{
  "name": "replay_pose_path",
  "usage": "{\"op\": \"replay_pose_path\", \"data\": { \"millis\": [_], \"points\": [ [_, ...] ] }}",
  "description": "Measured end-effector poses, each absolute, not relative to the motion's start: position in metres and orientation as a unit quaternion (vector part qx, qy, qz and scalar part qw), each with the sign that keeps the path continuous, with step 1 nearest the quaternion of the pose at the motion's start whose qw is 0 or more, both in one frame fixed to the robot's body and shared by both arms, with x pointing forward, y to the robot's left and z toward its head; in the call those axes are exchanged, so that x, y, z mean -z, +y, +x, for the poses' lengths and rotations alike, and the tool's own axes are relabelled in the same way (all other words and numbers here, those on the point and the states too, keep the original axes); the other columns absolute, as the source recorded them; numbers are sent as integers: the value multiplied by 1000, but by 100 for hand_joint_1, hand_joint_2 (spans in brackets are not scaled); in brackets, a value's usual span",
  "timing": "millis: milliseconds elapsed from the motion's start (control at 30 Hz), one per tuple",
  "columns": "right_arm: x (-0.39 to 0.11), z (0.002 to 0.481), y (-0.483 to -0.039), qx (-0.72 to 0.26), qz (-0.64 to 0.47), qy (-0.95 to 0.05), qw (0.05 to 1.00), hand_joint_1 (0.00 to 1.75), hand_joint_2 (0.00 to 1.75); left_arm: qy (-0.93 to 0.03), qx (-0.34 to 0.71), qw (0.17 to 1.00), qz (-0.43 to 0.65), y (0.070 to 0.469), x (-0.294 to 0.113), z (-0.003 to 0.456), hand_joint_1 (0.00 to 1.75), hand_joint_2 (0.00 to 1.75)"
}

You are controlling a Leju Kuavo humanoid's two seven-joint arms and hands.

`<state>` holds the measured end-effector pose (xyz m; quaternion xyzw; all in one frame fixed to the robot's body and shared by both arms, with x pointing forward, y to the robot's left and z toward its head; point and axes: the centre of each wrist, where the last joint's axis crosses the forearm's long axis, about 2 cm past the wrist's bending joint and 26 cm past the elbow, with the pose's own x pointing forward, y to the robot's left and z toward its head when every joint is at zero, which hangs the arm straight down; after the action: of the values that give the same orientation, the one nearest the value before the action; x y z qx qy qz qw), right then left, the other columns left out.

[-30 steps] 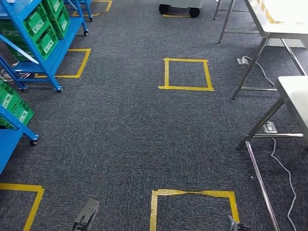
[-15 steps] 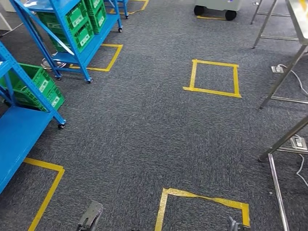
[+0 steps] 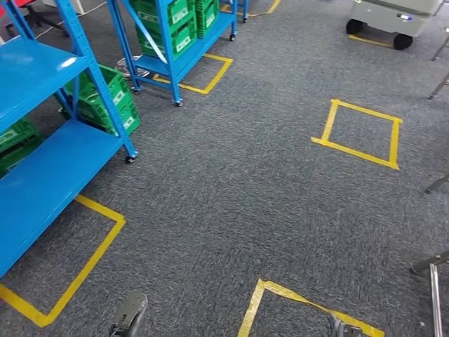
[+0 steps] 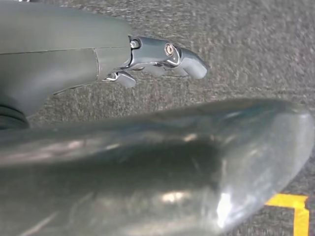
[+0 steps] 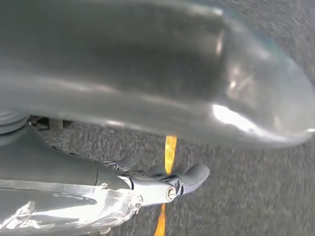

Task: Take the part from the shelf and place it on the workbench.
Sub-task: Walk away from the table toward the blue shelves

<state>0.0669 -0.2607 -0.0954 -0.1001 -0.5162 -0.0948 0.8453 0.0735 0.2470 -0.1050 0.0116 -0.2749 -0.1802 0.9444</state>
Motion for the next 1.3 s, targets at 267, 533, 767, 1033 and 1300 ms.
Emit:
{"op": "replay_pose_path", "data": {
  "millis": [267,533,767,1033,1300],
  "points": [
    [96,69,-263,89,-101,-517,845,0,0,-273,187,943,13,247,105,73,0,0],
    [95,73,-260,76,-102,-518,846,0,0,-274,197,941,19,251,105,73,0,0],
    [94,81,-257,71,-102,-523,843,0,0,-277,203,939,24,255,105,76,0,0],
    [94,84,-256,70,-100,-525,842,0,0,-281,205,937,29,257,105,76,0,0],
    [93,85,-255,78,-101,-526,841,0,0,-282,204,937,26,258,106,70,0,0]
  ]
}}
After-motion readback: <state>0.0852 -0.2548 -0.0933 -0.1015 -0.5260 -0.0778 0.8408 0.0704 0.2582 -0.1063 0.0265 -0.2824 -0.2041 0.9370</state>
